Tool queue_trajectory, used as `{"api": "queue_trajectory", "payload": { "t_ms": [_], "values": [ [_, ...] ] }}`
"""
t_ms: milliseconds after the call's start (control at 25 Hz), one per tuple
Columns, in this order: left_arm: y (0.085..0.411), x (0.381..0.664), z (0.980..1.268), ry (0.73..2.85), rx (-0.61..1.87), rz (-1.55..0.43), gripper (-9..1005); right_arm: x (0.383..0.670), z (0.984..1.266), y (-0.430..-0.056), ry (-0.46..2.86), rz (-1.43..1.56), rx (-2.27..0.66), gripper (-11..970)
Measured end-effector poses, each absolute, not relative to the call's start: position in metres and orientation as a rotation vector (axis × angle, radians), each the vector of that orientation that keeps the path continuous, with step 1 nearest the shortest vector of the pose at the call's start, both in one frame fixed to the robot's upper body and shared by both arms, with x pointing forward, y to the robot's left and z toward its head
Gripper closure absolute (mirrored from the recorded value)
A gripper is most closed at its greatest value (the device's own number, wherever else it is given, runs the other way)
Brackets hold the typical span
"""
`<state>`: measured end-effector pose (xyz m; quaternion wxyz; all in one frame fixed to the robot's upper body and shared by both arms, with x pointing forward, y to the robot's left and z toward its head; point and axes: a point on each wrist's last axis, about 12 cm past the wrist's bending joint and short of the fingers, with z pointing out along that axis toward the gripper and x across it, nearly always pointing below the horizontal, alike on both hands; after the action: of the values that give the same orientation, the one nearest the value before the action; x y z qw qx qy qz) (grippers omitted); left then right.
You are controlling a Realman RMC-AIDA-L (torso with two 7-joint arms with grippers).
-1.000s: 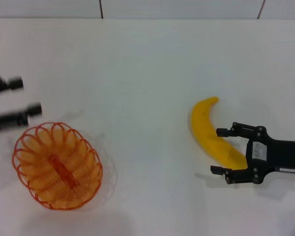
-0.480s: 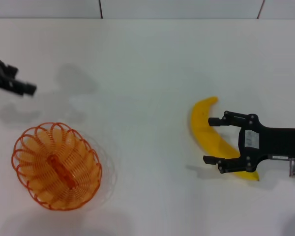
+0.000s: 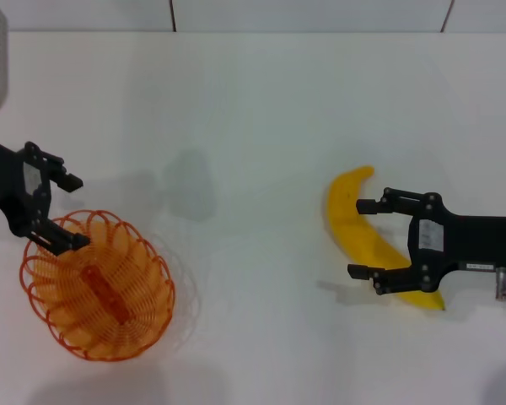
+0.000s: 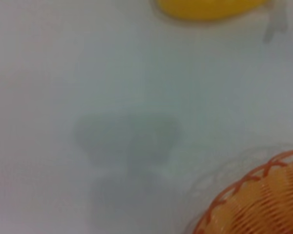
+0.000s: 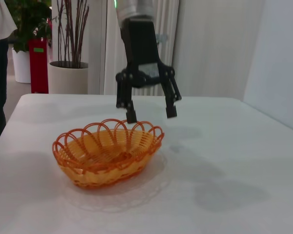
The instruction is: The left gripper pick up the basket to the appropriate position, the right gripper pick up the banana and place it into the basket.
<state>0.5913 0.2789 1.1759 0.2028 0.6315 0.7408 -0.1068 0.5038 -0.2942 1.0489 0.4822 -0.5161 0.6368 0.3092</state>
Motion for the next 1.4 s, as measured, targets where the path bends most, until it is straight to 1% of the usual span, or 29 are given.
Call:
{"api": "queue_trajectory", "payload": {
  "t_ms": [200, 440, 680, 1080, 1280, 1400],
  "values": [
    [0.269, 0.595, 1.162, 2.051, 1.784, -0.241, 182, 0.505, 1.050, -0.292, 1.545, 0.757, -1.261, 68],
    [0.252, 0.600, 1.150, 2.015, 1.849, -0.226, 190, 0.509, 1.052, -0.289, 1.536, 0.757, -1.270, 68],
    [0.250, 0.603, 1.137, 2.052, 1.838, -0.240, 199, 0.510, 1.052, -0.289, 1.542, 0.766, -1.265, 68],
    [0.243, 0.605, 1.135, 2.041, 1.874, -0.212, 213, 0.510, 1.052, -0.288, 1.553, 0.771, -1.259, 68],
    [0.242, 0.608, 1.136, 2.102, 1.841, -0.156, 220, 0.510, 1.052, -0.288, 1.553, 0.773, -1.259, 68],
    [0.240, 0.609, 1.137, 2.091, 1.837, -0.151, 342, 0.509, 1.051, -0.289, 1.556, 0.773, -1.256, 68]
  ]
}}
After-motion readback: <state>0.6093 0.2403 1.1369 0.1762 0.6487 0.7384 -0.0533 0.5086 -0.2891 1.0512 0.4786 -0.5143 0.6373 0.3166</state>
